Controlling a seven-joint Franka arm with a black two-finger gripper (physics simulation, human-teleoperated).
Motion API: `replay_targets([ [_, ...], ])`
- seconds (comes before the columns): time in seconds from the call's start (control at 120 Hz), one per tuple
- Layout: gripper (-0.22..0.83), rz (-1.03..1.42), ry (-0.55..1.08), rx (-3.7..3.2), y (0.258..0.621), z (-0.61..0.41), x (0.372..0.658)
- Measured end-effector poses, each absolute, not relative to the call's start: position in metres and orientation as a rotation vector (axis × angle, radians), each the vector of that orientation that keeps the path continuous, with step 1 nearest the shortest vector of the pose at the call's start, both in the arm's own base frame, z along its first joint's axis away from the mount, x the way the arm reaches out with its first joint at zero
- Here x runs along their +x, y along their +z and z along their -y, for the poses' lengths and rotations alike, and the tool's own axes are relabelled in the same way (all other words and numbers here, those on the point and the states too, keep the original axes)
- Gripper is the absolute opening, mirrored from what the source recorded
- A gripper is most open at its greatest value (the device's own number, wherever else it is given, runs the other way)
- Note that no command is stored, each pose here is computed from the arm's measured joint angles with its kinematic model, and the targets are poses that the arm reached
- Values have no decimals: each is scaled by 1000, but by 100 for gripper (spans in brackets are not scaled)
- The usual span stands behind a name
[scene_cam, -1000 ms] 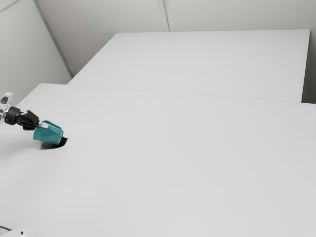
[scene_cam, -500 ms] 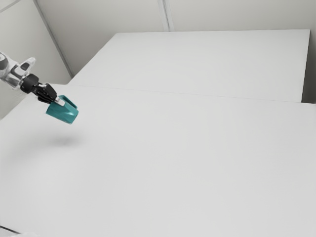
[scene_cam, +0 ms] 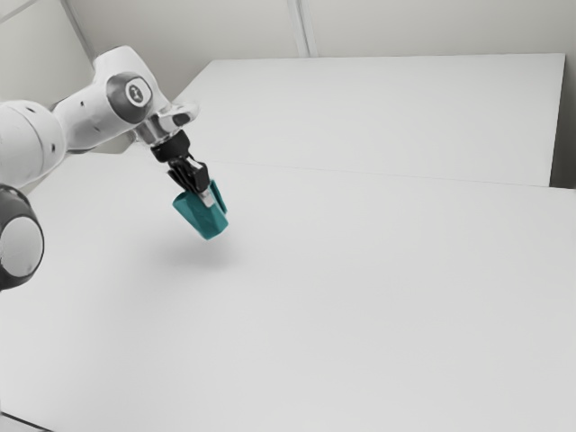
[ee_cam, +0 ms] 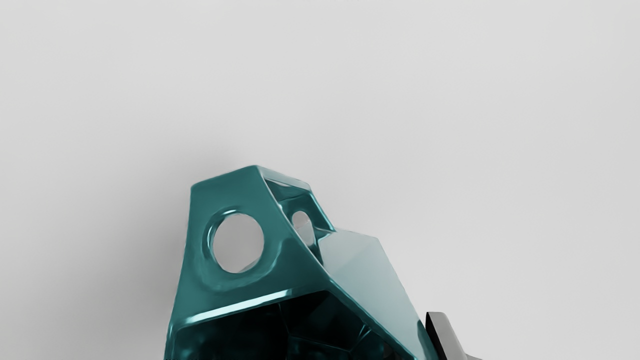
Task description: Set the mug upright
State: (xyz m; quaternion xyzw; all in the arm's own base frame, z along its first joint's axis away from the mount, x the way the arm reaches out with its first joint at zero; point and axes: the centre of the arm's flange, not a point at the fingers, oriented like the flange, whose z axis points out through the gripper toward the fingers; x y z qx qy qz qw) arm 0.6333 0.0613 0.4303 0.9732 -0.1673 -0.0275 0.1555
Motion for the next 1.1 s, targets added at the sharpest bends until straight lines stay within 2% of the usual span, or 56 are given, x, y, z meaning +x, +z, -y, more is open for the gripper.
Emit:
replay_targets([
  [0.158, -17, 562, -124, 2931, 405, -7, 634],
  [0.458, -17, 632, -69, 3162, 385, 38, 637],
  [0.808, -17, 481, 83, 3259, 368, 39, 651],
  [1.1, -17, 309, 125, 3252, 349, 33, 658],
])
